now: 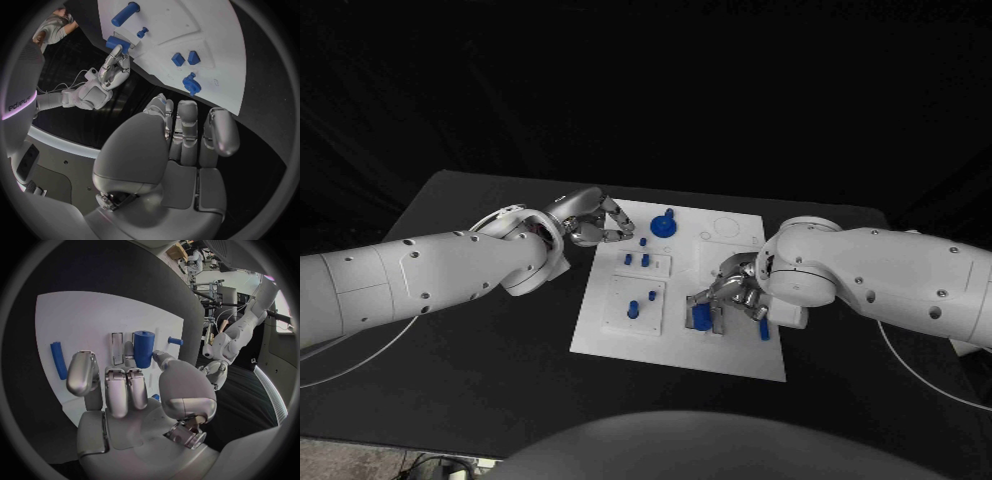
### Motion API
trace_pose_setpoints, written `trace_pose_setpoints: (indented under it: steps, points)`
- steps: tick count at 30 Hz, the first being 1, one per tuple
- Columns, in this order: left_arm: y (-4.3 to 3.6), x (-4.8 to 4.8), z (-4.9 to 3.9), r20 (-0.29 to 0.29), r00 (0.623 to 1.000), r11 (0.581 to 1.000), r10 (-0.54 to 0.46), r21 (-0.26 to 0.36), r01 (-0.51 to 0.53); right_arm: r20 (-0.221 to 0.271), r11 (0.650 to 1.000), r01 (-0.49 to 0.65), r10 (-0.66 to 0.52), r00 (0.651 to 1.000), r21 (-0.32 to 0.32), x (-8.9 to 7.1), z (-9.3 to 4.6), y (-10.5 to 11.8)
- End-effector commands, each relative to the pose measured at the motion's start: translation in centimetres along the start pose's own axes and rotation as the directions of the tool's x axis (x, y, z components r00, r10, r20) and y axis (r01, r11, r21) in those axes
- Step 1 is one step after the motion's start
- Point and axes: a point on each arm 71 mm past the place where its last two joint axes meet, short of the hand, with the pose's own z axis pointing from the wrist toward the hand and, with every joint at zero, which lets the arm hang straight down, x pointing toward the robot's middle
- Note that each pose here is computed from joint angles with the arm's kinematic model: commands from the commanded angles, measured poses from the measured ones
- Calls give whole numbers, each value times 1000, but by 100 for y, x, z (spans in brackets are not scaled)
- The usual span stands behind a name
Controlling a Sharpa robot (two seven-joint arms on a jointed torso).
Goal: Assemble the parts on the task board
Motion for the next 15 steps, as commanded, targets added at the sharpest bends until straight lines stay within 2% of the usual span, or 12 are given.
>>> trace_pose_setpoints:
  steps: [1,15]
  points:
    - [-11,29,6,-23,1000,1000,0,-2,0,2,1000,-3,3,1000,-8,4,3,-3]
    - [-4,42,7,-40,999,1000,3,-14,-4,8,1000,-15,15,1000,-10,7,-2,-33]
